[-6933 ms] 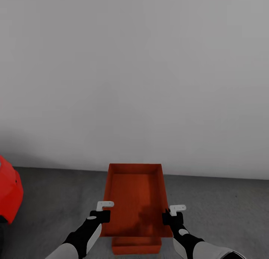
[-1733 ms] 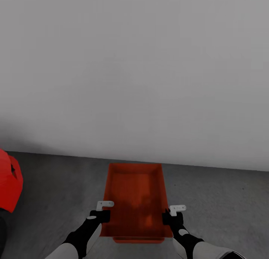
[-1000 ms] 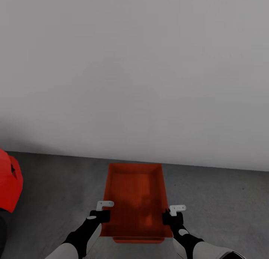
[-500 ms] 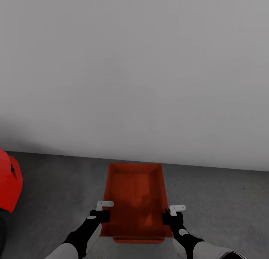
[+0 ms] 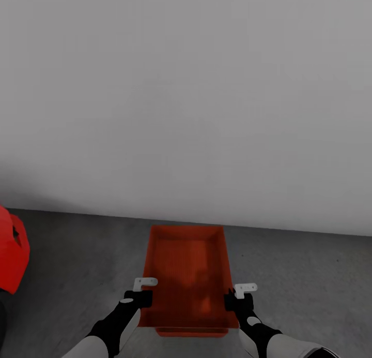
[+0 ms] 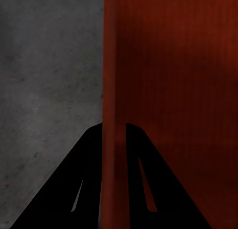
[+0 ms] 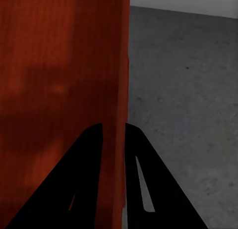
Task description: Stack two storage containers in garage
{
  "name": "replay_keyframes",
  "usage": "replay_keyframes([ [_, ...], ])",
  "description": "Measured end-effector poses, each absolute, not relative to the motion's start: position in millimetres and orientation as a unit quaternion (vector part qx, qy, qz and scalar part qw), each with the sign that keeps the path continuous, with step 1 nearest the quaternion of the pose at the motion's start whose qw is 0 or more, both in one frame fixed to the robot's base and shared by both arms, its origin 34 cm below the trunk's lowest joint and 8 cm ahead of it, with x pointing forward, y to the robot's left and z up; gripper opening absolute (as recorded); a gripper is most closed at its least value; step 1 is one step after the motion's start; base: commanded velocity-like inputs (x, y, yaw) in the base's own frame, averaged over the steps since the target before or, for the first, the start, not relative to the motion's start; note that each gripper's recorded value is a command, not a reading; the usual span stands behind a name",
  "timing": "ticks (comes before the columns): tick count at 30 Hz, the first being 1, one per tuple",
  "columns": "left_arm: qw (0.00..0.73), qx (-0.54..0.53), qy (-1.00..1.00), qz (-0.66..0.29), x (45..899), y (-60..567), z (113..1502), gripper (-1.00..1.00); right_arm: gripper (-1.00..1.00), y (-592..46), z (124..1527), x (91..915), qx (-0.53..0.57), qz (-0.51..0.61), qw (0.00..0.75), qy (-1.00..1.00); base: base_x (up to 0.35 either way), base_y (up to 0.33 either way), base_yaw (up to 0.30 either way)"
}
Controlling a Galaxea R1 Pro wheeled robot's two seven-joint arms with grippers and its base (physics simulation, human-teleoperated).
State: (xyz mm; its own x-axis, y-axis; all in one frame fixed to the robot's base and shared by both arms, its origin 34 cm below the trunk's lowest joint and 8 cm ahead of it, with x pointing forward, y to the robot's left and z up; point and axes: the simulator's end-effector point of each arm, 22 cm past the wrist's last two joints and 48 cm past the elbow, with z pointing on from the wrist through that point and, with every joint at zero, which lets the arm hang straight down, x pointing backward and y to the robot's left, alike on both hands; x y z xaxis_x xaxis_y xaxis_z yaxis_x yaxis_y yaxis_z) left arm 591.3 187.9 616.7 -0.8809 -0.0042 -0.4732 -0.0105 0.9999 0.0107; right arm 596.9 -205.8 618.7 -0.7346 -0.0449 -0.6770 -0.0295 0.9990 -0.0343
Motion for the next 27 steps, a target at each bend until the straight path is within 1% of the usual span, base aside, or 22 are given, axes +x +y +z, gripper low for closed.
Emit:
replay_keyframes([
  [27,0.243,-0.003,0.970,0.007,596,188,582,-1.00,-1.00,-206,584,601,-0.020,-0.011,0.363,0.931,0.000,0.000,0.000],
])
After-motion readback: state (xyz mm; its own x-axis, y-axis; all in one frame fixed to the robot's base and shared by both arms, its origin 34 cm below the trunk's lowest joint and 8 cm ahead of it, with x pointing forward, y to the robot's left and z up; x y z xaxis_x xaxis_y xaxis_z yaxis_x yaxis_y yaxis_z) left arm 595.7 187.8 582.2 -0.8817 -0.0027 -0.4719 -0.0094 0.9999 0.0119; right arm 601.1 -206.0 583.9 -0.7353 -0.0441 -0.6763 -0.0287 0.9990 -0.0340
